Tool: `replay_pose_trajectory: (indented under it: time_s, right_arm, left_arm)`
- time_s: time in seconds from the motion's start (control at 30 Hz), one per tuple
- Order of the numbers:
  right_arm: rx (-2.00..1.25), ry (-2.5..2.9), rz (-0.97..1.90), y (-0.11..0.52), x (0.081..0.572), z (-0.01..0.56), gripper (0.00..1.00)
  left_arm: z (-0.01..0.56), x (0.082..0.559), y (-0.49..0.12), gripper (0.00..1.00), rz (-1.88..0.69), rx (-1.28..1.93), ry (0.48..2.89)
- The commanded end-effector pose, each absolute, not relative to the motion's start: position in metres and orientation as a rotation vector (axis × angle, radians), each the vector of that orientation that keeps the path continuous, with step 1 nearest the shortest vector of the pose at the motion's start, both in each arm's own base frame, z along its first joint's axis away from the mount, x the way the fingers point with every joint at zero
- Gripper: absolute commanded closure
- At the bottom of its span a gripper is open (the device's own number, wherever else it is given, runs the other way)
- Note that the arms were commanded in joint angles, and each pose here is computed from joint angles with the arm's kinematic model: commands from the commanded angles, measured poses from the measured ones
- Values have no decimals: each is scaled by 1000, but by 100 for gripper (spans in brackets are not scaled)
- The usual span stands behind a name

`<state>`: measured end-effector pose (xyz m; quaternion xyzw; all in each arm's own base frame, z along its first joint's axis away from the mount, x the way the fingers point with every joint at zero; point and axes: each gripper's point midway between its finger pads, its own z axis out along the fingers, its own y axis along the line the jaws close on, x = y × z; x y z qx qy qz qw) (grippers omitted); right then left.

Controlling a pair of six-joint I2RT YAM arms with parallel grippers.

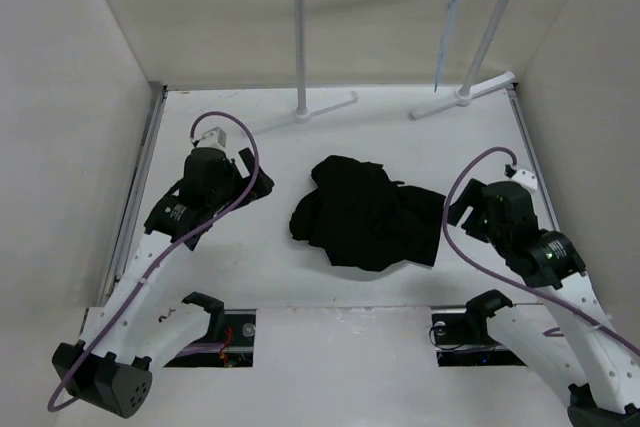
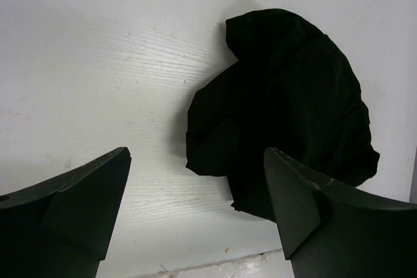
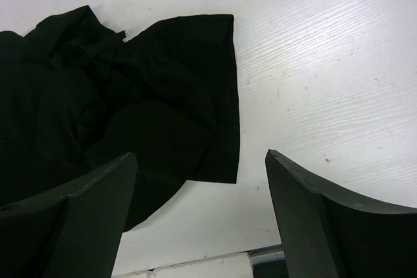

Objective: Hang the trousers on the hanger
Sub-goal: Flatten out the trousers at the center of the board.

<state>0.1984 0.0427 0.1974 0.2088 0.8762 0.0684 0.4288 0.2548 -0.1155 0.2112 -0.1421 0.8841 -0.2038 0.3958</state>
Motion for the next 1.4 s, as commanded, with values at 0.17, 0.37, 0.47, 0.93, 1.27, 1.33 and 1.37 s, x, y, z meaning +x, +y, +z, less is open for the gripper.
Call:
replay_pose_trajectory:
  time_s: [0.17,0.37,0.47,0.93,1.27,1.33,1.37]
  right_arm:
    - [519,2107,261,47,202,218,46]
    - [525,2160,296,56,200,207,95]
    - [556,2206,323,65,204,190,94]
    - [564,2344,446,110,217,112,39]
    - [481,2357,462,133,275,92,82]
    - [467,2269,472,134,282,123,91]
    - [450,2237,476,136,281,140,93]
  left_arm:
    - [212,257,-128,27,-590,-327,2199]
    - [188,252,-150,80,-590,-244,2287]
    - [164,243,-167,69,-587,-191,2347]
    - [89,247,-226,34,-637,-142,2495]
    - [79,267,-239,85,-691,-237,2477]
    - [101,274,-236,89,-723,-273,2413]
    - [117,279,-232,90,-743,-298,2368]
